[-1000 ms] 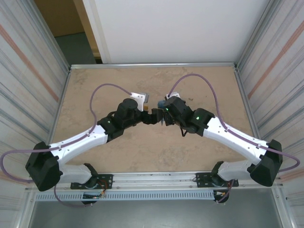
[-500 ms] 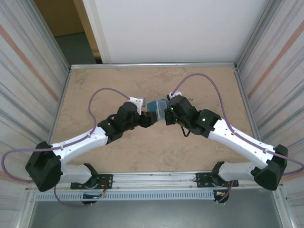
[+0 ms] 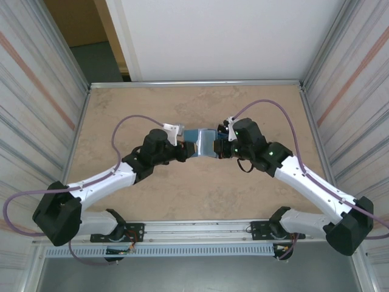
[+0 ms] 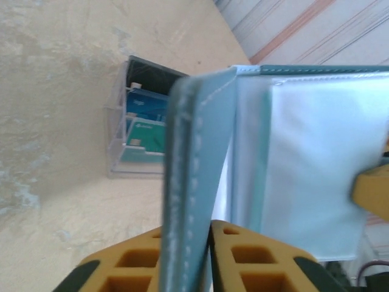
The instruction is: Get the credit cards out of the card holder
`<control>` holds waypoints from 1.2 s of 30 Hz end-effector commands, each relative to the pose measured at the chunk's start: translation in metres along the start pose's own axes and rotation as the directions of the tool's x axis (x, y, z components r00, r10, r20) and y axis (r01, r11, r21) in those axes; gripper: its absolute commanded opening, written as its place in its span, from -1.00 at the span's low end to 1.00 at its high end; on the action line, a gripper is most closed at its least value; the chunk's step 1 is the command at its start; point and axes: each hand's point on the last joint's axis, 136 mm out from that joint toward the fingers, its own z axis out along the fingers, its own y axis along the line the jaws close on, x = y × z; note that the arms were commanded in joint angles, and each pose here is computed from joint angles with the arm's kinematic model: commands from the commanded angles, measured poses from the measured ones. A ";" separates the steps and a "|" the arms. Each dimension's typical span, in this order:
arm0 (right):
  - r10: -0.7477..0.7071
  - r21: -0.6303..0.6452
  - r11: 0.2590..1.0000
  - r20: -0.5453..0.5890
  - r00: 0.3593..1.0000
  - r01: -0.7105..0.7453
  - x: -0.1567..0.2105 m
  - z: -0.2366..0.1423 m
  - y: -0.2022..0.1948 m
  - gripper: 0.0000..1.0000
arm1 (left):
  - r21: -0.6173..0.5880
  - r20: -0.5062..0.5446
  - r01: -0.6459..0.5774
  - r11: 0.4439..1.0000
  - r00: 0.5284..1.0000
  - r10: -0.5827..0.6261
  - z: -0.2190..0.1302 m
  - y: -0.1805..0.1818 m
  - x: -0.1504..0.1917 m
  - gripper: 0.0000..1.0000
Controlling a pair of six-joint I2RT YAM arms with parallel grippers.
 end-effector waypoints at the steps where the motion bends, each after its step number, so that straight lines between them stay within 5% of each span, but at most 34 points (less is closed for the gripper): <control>1: 0.014 -0.187 0.982 0.035 0.999 -0.007 -0.009 -0.014 0.031 -0.99 | 0.130 0.010 -0.011 0.991 1.000 0.010 0.002 -0.018 -0.007 -0.82; 8: 0.018 -0.215 0.977 0.032 0.999 -0.010 -0.007 -0.012 0.031 -0.96 | 0.269 -0.010 0.000 0.963 1.000 0.003 0.006 -0.040 -0.011 -0.96; 13: 0.014 -0.209 0.978 0.036 0.999 -0.006 -0.008 -0.011 0.031 -1.00 | 0.252 -0.042 0.016 0.968 0.999 -0.005 0.009 -0.035 -0.005 -0.54; 16: 0.008 -0.187 0.982 0.043 0.999 0.000 -0.010 -0.012 0.028 -1.00 | 0.222 -0.055 0.019 0.975 0.998 -0.007 0.008 -0.030 -0.002 -0.50; 19: 0.003 -0.160 0.987 0.040 0.999 0.004 -0.011 -0.011 0.024 -1.00 | 0.207 -0.057 0.010 0.978 0.998 0.001 0.006 -0.029 -0.001 -0.58; 22: -0.001 -0.176 0.984 0.036 0.999 0.007 -0.010 -0.010 0.026 -1.00 | 0.214 -0.051 0.005 0.977 0.999 0.006 0.004 -0.032 -0.004 -0.89; 36: -0.004 -0.153 0.988 0.072 0.997 0.015 -0.010 -0.008 0.018 -0.17 | 0.302 -0.021 0.035 0.953 0.999 -0.030 -0.004 -0.048 -0.016 -1.00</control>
